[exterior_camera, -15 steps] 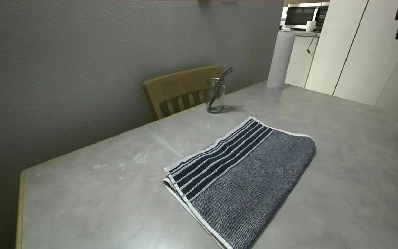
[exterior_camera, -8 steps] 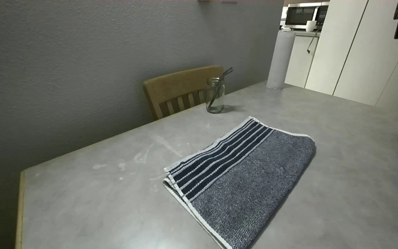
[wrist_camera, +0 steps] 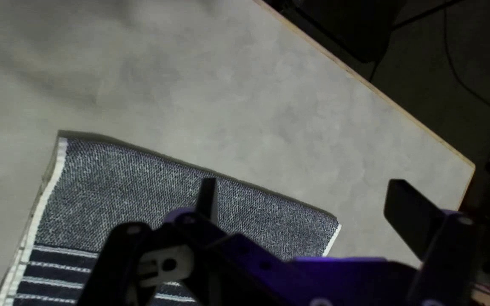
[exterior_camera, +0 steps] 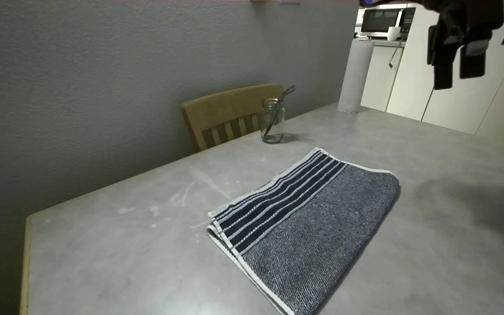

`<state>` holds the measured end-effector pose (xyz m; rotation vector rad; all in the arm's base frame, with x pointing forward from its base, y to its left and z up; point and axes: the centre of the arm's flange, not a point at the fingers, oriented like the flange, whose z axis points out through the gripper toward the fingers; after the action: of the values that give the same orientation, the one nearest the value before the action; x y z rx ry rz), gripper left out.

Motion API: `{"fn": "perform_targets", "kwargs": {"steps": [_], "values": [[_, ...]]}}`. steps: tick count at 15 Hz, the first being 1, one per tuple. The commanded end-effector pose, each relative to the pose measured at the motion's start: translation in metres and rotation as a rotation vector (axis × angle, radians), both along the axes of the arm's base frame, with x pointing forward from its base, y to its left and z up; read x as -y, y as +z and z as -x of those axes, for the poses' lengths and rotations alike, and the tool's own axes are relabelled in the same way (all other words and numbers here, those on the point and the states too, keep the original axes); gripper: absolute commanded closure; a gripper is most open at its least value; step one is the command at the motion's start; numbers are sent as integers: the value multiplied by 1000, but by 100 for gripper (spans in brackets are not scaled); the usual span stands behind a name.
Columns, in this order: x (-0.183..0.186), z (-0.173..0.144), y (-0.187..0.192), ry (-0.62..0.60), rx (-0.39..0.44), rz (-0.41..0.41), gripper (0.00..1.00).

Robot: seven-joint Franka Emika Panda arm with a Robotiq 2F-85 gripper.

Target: Fold the towel

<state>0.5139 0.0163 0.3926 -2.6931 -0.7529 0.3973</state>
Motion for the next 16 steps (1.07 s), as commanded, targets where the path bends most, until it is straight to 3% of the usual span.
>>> {"fn": "perform_targets", "kwargs": {"steps": [1,8,16], "values": [[-7,-4,-6,12,-10,1,0],[-8,-8,-1,14,-11,5,0],[-119,-51,-40,111,-44,83,0]]}}
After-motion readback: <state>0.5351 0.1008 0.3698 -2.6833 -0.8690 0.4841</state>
